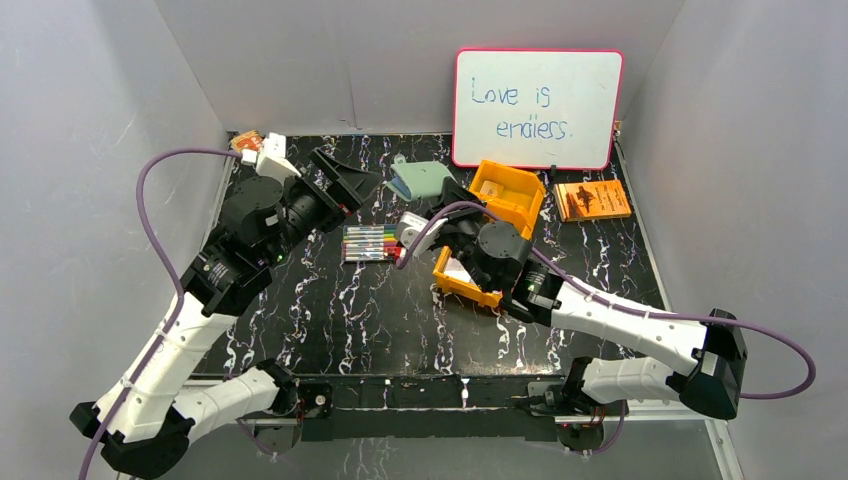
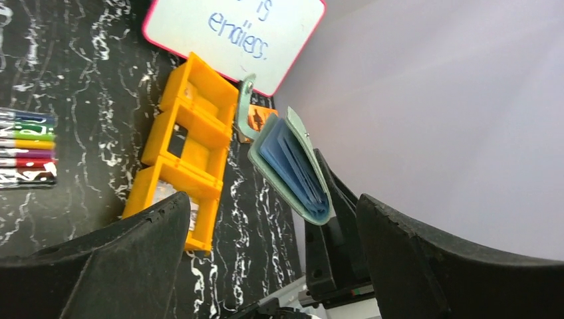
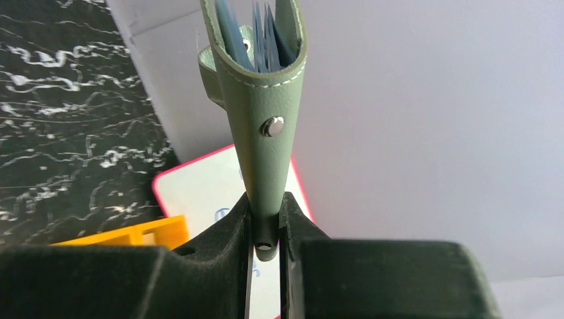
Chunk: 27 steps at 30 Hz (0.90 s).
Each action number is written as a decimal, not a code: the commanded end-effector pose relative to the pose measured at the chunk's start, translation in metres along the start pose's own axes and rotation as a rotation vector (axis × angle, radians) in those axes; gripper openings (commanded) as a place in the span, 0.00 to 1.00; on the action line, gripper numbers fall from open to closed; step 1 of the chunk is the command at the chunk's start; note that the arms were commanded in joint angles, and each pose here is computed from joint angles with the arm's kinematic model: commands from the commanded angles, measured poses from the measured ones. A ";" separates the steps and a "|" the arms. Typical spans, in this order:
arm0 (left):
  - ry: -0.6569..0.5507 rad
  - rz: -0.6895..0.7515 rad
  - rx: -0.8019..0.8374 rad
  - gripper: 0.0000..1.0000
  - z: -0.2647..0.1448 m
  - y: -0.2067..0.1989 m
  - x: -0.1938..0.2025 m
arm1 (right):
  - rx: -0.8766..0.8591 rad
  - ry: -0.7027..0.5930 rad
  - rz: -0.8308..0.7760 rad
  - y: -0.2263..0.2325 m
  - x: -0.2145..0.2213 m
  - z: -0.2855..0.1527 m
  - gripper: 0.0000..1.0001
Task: Put the credit cards into the card holder
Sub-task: Close the card holder.
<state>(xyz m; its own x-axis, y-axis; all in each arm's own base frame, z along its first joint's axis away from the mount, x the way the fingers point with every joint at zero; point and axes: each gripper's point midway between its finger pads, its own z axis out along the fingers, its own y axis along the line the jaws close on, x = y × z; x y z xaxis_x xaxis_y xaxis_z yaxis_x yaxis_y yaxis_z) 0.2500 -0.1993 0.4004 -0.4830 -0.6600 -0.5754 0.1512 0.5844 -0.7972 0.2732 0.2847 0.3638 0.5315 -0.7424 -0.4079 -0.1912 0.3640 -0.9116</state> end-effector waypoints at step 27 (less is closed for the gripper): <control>0.088 -0.103 0.155 0.92 0.024 -0.039 0.014 | 0.379 0.065 -0.137 -0.058 -0.036 -0.013 0.00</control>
<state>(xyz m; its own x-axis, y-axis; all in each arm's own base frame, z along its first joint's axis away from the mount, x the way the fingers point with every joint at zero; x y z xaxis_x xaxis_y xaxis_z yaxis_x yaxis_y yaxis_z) 0.2571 -0.2419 0.3996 -0.5928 -0.6388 -0.4904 0.2017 0.4718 -0.8583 0.2612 0.3008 0.3900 0.4850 -0.8547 -0.1851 0.1401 0.2849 -0.9483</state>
